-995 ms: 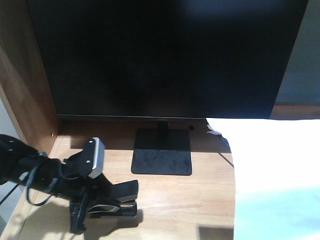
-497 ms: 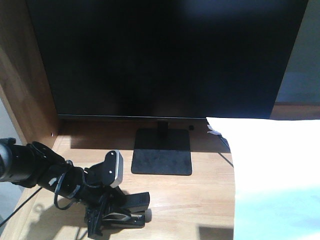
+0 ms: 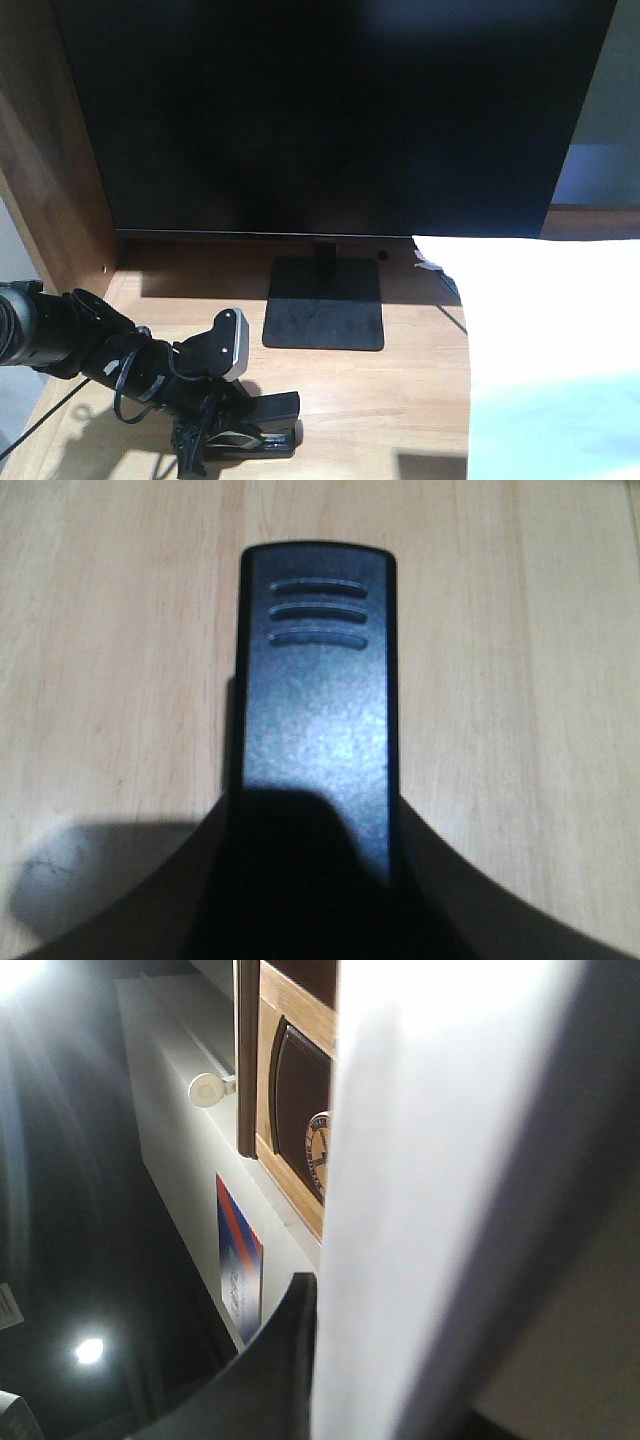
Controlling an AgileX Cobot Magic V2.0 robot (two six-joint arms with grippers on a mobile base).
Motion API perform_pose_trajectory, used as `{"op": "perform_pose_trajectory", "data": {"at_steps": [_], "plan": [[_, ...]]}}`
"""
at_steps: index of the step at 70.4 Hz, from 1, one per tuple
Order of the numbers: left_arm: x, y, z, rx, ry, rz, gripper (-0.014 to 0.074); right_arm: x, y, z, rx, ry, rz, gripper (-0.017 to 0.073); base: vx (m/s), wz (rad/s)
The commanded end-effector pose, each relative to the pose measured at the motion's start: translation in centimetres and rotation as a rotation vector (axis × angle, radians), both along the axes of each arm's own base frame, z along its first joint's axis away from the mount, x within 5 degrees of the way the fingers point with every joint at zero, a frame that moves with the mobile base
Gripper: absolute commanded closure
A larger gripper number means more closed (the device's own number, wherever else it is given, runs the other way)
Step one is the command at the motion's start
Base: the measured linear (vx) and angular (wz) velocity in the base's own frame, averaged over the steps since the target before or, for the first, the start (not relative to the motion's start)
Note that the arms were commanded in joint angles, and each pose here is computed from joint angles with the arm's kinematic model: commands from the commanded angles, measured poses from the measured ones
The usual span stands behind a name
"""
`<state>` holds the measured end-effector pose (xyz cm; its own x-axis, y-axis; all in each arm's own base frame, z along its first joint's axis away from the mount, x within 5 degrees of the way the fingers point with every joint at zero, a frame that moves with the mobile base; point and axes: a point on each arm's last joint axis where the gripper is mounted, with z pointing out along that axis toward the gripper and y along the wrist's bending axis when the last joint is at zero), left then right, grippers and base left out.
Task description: Grab stapler and paper to desk for stapling
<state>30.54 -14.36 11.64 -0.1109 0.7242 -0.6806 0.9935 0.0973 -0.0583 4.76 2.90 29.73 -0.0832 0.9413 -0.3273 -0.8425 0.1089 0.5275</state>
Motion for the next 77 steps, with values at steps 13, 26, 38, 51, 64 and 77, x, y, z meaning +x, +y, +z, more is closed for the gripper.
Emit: {"op": "perform_pose_trajectory", "data": {"at_steps": [13, 26, 38, 51, 64, 77], "plan": [[-0.3, -0.7, 2.2, -0.073, -0.001, -0.036, 0.0308, -0.2, -0.1, 0.9, 0.009, -0.052, -0.002, 0.0561, 0.00, 0.00], [-0.3, -0.7, 2.2, -0.068, 0.052, 0.015, 0.0092, -0.2, -0.1, 0.9, 0.009, -0.052, -0.002, 0.0561, 0.00, 0.00], [-0.3, -0.7, 2.2, -0.069, 0.097, 0.060, -0.0064, -0.2, -0.1, 0.9, 0.009, -0.052, -0.002, 0.0561, 0.00, 0.00], [-0.3, -0.7, 2.4, -0.075, 0.097, 0.064, -0.0100, -0.2, -0.1, 0.9, 0.009, -0.052, -0.002, 0.0561, 0.00, 0.00], [-0.3, -0.7, 3.2, -0.082, 0.075, 0.062, -0.0052, -0.2, -0.1, 0.9, 0.009, -0.052, -0.002, 0.0561, 0.00, 0.00], [-0.4, -0.4, 5.0, -0.100, 0.022, 0.069, 0.0048, -0.2, -0.1, 0.9, 0.009, -0.052, -0.002, 0.0561, 0.00, 0.00]]}}
